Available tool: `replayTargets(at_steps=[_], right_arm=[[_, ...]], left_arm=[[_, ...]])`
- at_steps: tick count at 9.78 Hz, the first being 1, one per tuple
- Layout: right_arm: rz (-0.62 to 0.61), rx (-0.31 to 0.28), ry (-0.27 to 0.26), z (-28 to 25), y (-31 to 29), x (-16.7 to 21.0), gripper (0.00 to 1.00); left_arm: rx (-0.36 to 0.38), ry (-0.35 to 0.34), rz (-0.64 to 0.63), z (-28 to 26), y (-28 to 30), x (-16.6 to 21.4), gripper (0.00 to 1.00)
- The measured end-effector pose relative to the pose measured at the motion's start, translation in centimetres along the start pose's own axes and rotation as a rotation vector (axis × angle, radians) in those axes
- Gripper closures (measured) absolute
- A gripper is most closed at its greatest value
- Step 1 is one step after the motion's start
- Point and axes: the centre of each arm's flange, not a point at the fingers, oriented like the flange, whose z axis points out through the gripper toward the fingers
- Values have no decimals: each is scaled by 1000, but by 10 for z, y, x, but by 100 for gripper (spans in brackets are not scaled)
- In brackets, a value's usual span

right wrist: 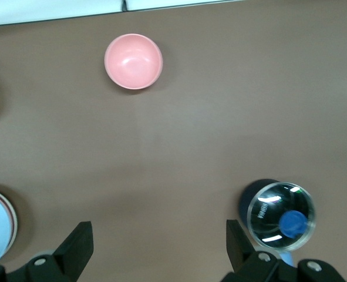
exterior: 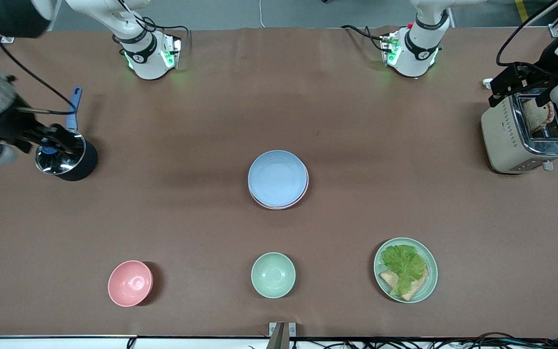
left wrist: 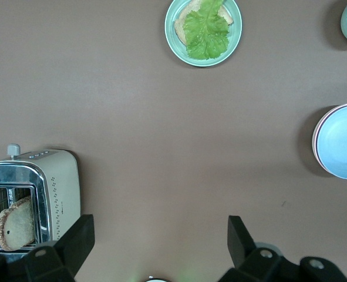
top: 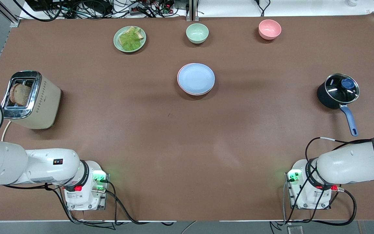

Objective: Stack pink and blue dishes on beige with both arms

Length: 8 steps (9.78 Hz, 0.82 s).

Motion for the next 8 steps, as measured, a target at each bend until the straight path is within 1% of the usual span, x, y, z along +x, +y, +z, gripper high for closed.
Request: replayTargets(at_steps=[1, 2, 4, 5, 8], right_arm=[[-1, -5, 5, -6, 22, 4, 0], [-3, 6, -12, -8, 43, 6, 0], [38, 75, -61, -1, 76, 7, 0], [51, 84, -74, 5, 90, 8, 0], [42, 89, -92, 11, 88, 9, 0]], left_arm=[[0, 0, 25, 0, 0, 0, 0], [0, 0, 35, 0, -1, 0, 0], [0, -1, 32, 1, -3, 2, 0], [1, 4, 29, -1, -5, 3, 0], [6, 12, 28, -4, -6, 4, 0]])
